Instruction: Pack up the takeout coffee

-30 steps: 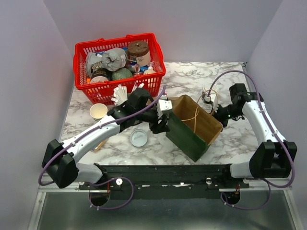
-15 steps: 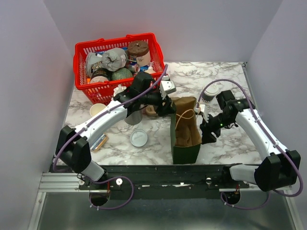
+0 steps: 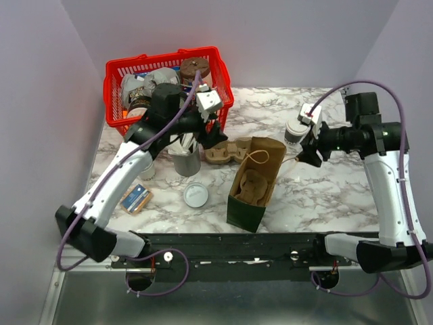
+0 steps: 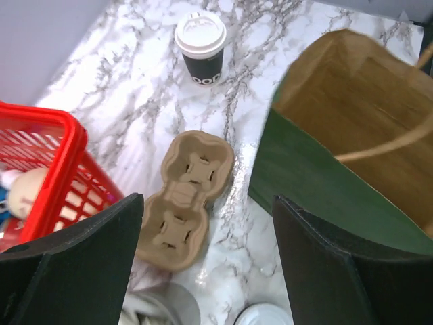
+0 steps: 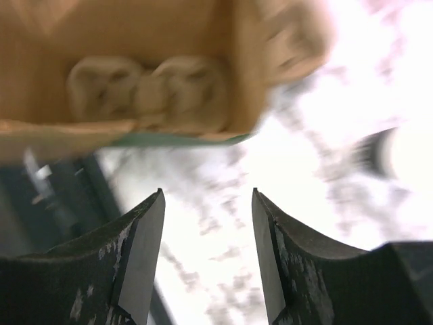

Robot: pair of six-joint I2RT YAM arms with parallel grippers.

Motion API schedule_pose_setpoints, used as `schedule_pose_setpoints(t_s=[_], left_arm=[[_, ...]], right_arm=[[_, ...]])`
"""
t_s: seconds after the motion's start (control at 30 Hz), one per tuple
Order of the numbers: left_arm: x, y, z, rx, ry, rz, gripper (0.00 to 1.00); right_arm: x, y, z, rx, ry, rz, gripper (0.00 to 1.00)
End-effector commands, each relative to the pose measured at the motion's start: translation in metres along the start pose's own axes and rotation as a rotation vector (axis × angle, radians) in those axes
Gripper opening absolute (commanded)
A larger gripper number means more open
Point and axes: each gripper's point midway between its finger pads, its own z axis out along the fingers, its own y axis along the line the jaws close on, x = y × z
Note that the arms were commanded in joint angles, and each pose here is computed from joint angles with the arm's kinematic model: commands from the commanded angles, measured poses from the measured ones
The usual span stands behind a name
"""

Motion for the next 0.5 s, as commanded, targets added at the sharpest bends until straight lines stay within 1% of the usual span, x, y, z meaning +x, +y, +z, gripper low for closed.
schedule_pose_setpoints(t_s=[0.0,0.07,0.1,0.13,0.23,0.3,0.33,0.37,0.4,0.47], left_arm=[[-0.011,-0.047,-0.057,0.078,0.026,0.098,0.87],[-0.006,-0.064,-0.061,0.122,0.027,0.060,0.88],[-0.007,-0.071,-0.064,0.131,0.020,0.046,0.89],[-0.003,-0.082,-0.061,0.159,0.030,0.021,0.89],[0.002,-0.095,-0.055,0.187,0.053,0.031,0.93],[0.002,-0.099,-0.042,0.184,0.072,0.051,0.95],[-0.004,-0.100,-0.038,0.180,0.063,0.069,0.95],[-0.006,-0.101,-0.031,0.154,0.075,0.089,0.96],[-0.005,-0.097,-0.018,0.136,0.089,0.098,0.97],[-0.017,-0.092,-0.008,0.105,0.081,0.133,0.99]], right_arm=[[-0.039,-0.014,-0.024,0.040,-0.083,-0.005,0.63],[-0.055,-0.030,-0.021,0.064,-0.130,-0.025,0.63],[-0.068,-0.033,-0.023,0.056,-0.169,-0.047,0.65],[-0.069,-0.043,-0.014,0.032,-0.172,-0.032,0.65],[-0.082,-0.061,0.000,-0.017,-0.211,-0.020,0.68],[-0.087,-0.068,0.007,-0.042,-0.227,-0.013,0.69],[-0.092,-0.072,0.008,-0.040,-0.235,-0.014,0.69],[-0.092,-0.081,0.016,-0.048,-0.234,-0.002,0.69],[-0.095,-0.081,0.019,-0.060,-0.244,0.011,0.70],[-0.099,-0.085,0.023,-0.069,-0.256,0.016,0.70]])
